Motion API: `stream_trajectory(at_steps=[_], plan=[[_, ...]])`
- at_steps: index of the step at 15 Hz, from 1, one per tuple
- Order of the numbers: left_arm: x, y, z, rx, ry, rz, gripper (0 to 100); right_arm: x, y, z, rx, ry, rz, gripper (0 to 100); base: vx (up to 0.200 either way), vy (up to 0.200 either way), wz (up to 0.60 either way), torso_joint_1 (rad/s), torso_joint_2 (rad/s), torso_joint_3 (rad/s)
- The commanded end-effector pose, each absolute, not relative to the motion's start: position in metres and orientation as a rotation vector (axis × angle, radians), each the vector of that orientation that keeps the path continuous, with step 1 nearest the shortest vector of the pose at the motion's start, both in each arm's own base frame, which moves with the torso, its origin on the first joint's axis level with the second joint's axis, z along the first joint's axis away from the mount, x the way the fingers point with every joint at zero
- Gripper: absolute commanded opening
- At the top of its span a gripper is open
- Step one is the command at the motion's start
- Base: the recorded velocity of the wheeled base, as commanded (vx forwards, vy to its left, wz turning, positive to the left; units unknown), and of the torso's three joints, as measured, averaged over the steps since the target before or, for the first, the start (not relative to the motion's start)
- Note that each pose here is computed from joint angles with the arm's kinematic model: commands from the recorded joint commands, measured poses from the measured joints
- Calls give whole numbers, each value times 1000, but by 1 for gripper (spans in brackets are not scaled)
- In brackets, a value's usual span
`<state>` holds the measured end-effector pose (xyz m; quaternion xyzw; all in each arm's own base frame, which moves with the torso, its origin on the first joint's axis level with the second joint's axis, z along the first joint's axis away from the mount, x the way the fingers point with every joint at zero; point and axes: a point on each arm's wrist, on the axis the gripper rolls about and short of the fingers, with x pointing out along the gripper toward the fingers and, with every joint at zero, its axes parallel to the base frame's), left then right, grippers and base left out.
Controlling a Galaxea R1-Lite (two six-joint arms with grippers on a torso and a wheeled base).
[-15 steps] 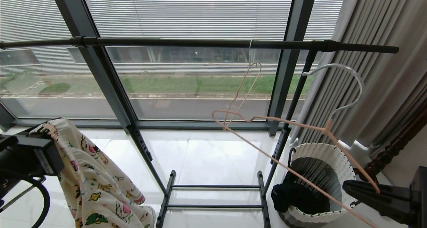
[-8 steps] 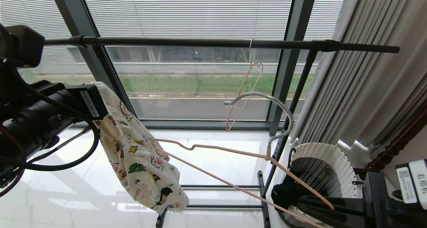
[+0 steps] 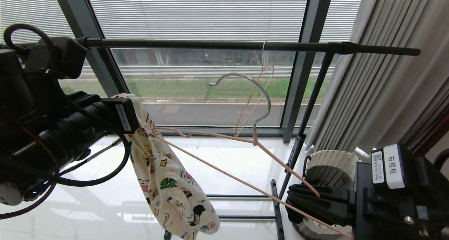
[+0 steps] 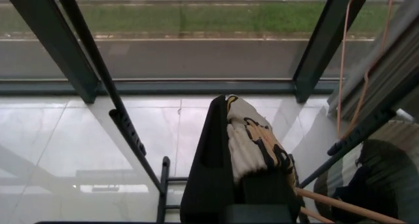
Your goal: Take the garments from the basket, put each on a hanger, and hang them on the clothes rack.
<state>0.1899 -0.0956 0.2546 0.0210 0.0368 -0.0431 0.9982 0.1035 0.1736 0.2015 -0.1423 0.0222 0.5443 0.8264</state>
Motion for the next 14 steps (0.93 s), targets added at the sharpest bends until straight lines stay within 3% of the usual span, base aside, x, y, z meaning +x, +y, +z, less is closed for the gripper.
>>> stream_trajectory(at_steps=[1, 8, 14], plan=[[191, -96, 254, 44, 78, -86, 0, 103, 177, 203, -303, 43, 1164, 0, 0, 0, 0, 0, 0, 0], [221, -86, 245, 30, 50, 55, 0, 88, 179, 213, -292, -6, 1170, 0, 0, 0, 0, 0, 0, 0], [214, -102, 246, 35, 46, -16, 0, 91, 191, 195, -322, 61, 1186, 0, 0, 0, 0, 0, 0, 0]])
